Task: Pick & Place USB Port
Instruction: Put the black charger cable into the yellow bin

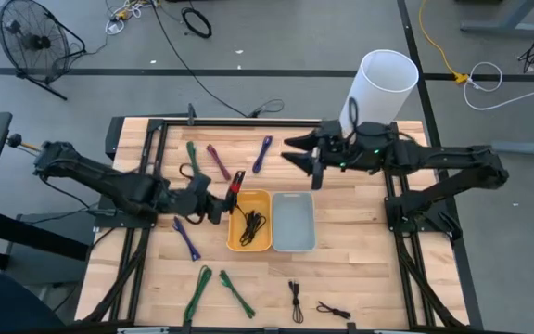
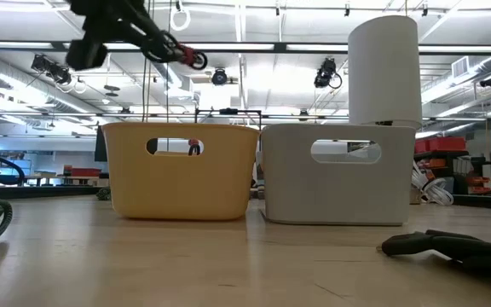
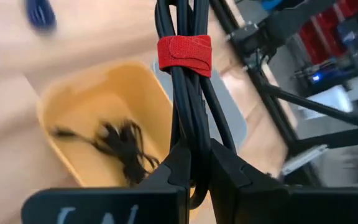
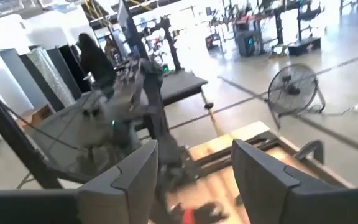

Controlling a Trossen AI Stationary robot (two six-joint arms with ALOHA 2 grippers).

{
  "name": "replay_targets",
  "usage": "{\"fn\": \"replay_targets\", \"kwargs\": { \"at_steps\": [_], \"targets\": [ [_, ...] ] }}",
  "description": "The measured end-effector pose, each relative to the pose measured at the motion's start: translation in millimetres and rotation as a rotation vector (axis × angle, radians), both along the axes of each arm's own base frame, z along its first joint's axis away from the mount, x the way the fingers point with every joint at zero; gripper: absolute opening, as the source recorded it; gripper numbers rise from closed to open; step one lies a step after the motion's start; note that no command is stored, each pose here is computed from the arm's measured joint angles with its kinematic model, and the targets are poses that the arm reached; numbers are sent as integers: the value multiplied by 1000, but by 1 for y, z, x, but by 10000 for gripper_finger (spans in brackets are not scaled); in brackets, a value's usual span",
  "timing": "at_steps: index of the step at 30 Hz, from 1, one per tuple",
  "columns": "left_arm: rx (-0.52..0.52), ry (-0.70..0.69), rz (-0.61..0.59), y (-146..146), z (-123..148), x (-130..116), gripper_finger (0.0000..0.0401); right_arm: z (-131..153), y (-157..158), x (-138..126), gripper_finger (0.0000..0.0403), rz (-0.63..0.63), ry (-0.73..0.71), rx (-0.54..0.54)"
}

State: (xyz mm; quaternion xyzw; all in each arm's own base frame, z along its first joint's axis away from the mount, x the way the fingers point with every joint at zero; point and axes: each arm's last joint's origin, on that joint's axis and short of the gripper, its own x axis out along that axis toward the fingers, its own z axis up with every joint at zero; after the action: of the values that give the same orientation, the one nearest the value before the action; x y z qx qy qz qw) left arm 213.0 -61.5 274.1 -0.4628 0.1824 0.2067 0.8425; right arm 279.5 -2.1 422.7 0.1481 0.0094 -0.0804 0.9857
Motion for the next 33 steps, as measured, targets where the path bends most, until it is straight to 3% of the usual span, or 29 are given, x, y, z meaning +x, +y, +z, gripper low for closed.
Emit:
{"fn": "replay_targets", "kwargs": {
  "at_steps": [3, 10, 24, 33],
  "targets": [
    [-84, -47, 19, -8, -16, 1, 32, 3, -3, -6, 198, -12, 4, -28],
    [-198, 50, 100, -21, -55, 10, 32, 3, -9, -14, 196, -29, 48, -52],
    [-371, 145, 138, -34, -94, 35, 32, -2, -14, -15, 196, -22, 102, -70],
    [-335, 143, 154, -25, -95, 38, 151, -2, -13, -15, 197, -10, 107, -69]
  ]
}}
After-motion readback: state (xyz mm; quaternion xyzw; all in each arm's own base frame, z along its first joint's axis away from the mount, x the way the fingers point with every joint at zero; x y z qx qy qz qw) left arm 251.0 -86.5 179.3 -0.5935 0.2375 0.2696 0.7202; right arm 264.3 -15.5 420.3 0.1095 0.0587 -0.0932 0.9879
